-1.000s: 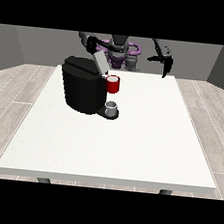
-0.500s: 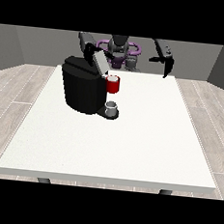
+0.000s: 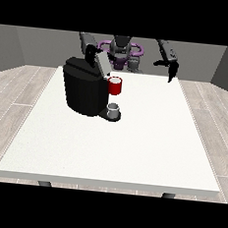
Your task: Insert the coffee pod into the coffee machine and close the lid
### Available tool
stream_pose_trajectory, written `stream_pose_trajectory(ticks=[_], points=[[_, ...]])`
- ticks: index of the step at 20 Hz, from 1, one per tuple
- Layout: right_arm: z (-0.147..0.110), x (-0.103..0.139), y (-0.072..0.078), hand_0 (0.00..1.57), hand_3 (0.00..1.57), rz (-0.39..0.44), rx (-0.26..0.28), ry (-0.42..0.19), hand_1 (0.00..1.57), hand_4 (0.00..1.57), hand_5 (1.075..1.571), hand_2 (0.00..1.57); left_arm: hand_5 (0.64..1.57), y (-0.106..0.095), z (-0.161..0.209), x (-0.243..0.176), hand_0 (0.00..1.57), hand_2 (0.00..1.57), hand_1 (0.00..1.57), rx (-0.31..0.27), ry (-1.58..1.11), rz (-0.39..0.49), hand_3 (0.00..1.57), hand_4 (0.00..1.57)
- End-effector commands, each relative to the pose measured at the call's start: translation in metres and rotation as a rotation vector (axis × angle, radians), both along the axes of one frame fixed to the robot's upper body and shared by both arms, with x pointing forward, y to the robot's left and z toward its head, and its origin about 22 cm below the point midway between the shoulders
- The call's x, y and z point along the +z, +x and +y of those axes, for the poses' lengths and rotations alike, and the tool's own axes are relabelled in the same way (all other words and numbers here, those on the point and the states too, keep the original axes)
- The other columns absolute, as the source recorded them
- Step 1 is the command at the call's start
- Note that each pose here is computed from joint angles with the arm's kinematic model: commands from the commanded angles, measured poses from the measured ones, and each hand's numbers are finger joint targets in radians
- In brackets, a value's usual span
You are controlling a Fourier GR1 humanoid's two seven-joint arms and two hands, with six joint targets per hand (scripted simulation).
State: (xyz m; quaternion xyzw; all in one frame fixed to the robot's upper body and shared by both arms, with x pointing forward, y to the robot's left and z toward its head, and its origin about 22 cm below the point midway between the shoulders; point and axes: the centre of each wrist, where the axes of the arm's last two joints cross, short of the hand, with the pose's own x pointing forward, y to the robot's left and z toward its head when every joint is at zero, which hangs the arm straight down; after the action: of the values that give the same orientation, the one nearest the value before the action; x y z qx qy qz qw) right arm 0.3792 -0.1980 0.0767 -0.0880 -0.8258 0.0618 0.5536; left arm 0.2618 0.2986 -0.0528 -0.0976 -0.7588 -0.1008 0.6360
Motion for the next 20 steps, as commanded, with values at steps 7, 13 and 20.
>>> stream_pose_trajectory(ticks=[7,13,20], points=[[0.036,0.002,0.008,0.0,0.0,0.022,0.06,-0.068,0.0,0.44,1.571,0.0,1.571,0.01,0.013,0.0,0.0,0.0,0.0,-0.008,-0.009,-0.002,0.0,0.33],[0.062,0.029,0.019,0.0,0.0,-0.022,0.105,-0.103,0.0,0.42,1.571,0.0,1.571,0.025,0.01,0.005,0.0,0.0,0.0,0.003,-0.043,-0.014,0.0,0.38],[0.092,0.063,0.031,0.0,0.0,-0.047,0.08,-0.167,0.0,0.37,1.571,0.0,1.571,0.019,0.014,-0.005,0.0,0.0,0.0,-0.022,-0.029,-0.008,0.0,0.37]])
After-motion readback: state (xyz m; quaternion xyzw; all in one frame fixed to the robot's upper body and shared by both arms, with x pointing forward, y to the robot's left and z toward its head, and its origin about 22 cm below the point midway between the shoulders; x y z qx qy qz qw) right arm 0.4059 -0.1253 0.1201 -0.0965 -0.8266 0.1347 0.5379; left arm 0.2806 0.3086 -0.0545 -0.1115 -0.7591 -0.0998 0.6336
